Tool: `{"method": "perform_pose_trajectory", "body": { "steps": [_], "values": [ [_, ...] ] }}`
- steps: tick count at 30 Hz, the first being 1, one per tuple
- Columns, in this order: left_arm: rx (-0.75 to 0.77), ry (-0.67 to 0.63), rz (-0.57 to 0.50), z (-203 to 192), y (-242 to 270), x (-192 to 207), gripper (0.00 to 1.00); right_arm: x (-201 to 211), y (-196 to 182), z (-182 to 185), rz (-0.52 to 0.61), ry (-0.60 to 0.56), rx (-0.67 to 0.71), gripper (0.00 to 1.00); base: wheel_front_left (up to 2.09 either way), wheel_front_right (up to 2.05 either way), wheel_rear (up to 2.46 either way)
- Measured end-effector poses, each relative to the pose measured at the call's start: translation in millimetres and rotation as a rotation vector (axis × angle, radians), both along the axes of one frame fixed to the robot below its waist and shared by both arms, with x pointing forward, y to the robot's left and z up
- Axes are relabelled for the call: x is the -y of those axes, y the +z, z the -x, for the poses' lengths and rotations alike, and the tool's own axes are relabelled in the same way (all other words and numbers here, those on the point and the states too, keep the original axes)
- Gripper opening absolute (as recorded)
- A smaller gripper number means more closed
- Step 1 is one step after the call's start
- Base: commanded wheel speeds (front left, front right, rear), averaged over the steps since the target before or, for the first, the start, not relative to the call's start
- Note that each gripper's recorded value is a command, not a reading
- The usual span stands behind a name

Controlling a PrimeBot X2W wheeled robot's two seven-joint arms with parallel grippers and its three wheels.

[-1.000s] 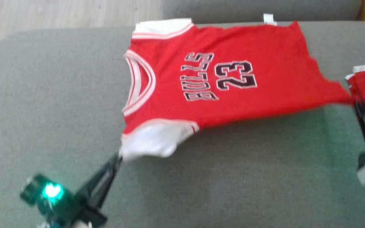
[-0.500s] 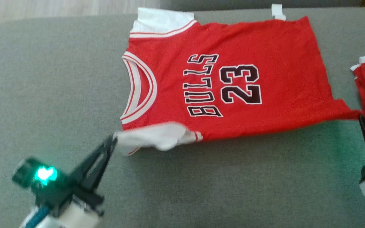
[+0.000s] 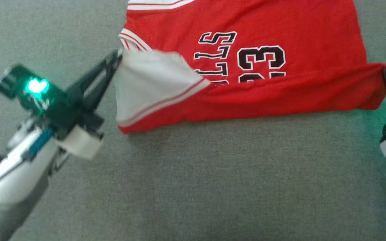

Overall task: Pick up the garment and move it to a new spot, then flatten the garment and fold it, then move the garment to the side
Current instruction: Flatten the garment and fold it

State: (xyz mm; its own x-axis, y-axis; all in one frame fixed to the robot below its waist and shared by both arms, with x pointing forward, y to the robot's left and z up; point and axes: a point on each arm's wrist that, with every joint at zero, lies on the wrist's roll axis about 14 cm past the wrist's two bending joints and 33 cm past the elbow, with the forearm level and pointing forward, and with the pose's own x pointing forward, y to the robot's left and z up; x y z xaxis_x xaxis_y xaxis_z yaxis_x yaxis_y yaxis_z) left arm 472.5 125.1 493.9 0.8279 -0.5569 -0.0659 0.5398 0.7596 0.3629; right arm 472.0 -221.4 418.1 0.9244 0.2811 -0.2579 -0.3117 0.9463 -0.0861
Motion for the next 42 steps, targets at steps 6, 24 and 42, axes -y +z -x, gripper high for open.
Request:
{"method": "perform_pose_trajectory", "body": {
  "steps": [6, 24, 42],
  "values": [
    [0.019, -0.015, -0.052, -34.4, -1.1, 1.9, 0.0, 1.6, -11.0, -21.1, 0.016, 0.0, -0.021, 0.0, 0.0, 0.0, 0.0],
    [-0.197, 0.353, 0.275, -20.2, -53.4, -15.7, 1.0, -9.0, 2.1, -35.2, -0.106, -0.077, 0.017, 1.0, 0.0, 0.0, 0.0],
    [-0.557, 0.546, 0.416, 66.5, -134.5, -4.8, 1.0, -3.4, 15.9, 7.7, -0.17, -0.151, 0.048, 1.0, 0.0, 0.0, 0.0]
  ]
}}
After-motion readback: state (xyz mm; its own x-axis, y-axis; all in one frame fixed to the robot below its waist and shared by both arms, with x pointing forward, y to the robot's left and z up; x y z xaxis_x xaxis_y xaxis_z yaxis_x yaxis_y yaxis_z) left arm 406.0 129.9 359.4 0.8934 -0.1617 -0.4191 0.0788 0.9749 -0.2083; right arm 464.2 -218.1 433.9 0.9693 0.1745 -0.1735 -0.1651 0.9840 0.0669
